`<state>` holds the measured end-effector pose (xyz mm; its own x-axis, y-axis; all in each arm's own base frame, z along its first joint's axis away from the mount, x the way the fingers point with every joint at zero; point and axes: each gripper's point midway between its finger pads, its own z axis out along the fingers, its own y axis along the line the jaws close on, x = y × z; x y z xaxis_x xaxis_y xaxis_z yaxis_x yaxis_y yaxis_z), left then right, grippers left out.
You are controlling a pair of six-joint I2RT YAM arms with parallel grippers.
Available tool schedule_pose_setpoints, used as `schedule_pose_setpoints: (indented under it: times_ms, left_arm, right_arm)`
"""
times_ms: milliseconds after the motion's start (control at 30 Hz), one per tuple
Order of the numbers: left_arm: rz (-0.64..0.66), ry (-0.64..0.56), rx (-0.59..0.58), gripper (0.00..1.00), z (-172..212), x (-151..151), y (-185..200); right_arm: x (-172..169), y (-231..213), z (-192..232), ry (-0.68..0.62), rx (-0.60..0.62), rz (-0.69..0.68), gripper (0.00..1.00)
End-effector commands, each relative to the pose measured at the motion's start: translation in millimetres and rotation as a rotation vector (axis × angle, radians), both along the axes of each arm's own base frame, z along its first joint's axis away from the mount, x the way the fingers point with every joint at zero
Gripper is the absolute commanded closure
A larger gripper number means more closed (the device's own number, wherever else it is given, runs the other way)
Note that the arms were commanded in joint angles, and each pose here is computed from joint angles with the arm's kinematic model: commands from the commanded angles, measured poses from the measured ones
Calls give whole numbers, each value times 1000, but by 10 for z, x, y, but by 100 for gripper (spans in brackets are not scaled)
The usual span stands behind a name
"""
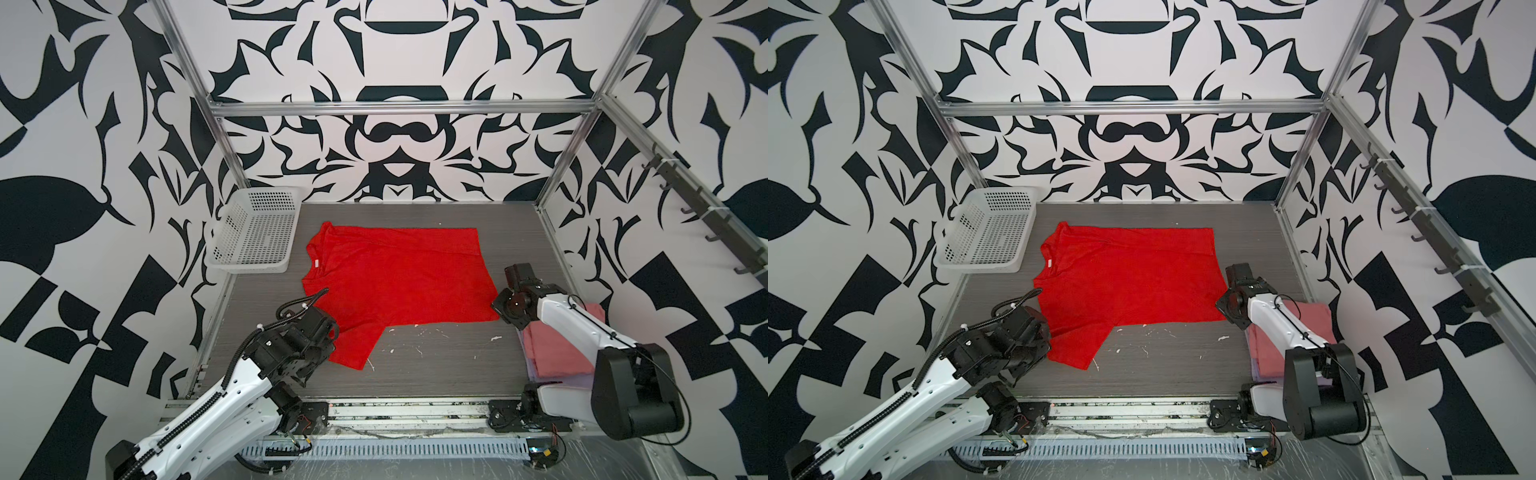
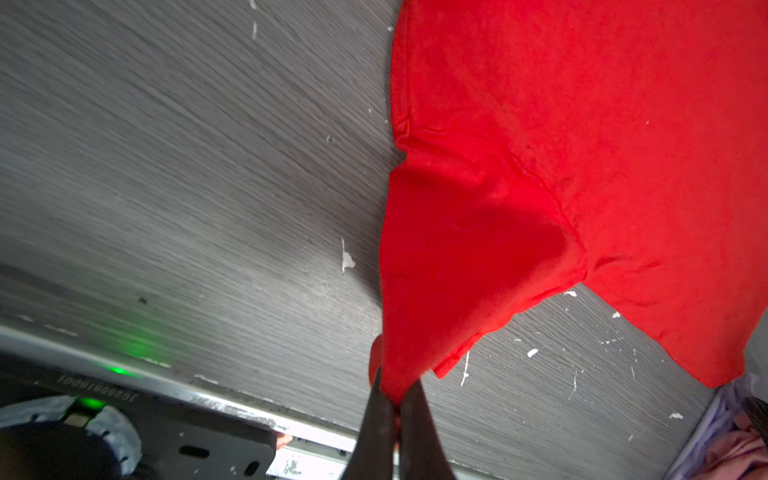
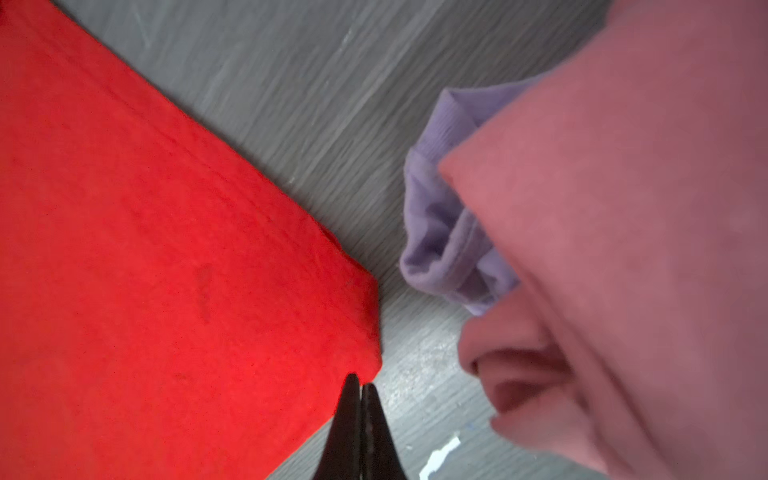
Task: Fold and stack the t-shirts
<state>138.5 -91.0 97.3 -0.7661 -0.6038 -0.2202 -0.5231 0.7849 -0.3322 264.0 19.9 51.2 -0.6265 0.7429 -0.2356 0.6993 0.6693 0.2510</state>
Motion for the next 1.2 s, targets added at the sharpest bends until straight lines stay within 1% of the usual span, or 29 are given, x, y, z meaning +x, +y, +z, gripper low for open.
schedule_pose_setpoints:
  times_ms: [0,33,67,100,133,233,300,467,533,567,600,667,700,733,900,1033,1167]
  left_arm:
    - [16,7,52,100,18,-27,117]
    - [13,11,53,100,13,-25,108]
    - [11,10,51,100,20,-15,97]
    - [8,11,53,100,20,-11,93]
    - [5,9,55,100,28,-4,89]
    - [2,7,58,100,43,13,81]
    - [2,4,58,100,47,19,81]
    - [11,-1,53,100,31,32,81]
    - [16,2,49,100,16,33,76]
    - [18,4,49,100,6,33,77]
    - [21,3,48,100,6,38,76]
    - [23,-10,44,100,36,66,69]
    - [25,-17,45,100,55,79,74]
    - [28,-27,47,100,84,93,82]
    - [48,-117,82,100,395,184,209]
    - [87,-164,146,100,683,138,437]
    - [76,-187,132,100,823,157,419]
  right_arm:
    - [-8,-27,104,-3,-24,-6,100]
    - [-37,-35,89,18,-28,-9,94]
    - [-43,-25,62,30,-23,-5,81]
    - [-46,-13,32,40,-20,-1,73]
    - [-38,-2,-8,46,-14,0,70]
    - [-15,19,-130,67,-4,-7,65]
    - [-13,12,-204,82,-10,-8,64]
    - [100,56,-337,27,11,-2,64]
    - [107,57,-379,44,4,-1,66]
    - [114,64,-394,53,-2,5,69]
    - [114,65,-402,59,-13,9,73]
    - [131,65,-386,58,-34,19,91]
    - [131,57,-366,60,-38,17,97]
    - [128,55,-324,61,-45,20,100]
    - [60,40,-16,51,-91,71,100]
    - [-137,5,88,101,-107,105,100]
    - [-225,41,138,112,-83,119,100]
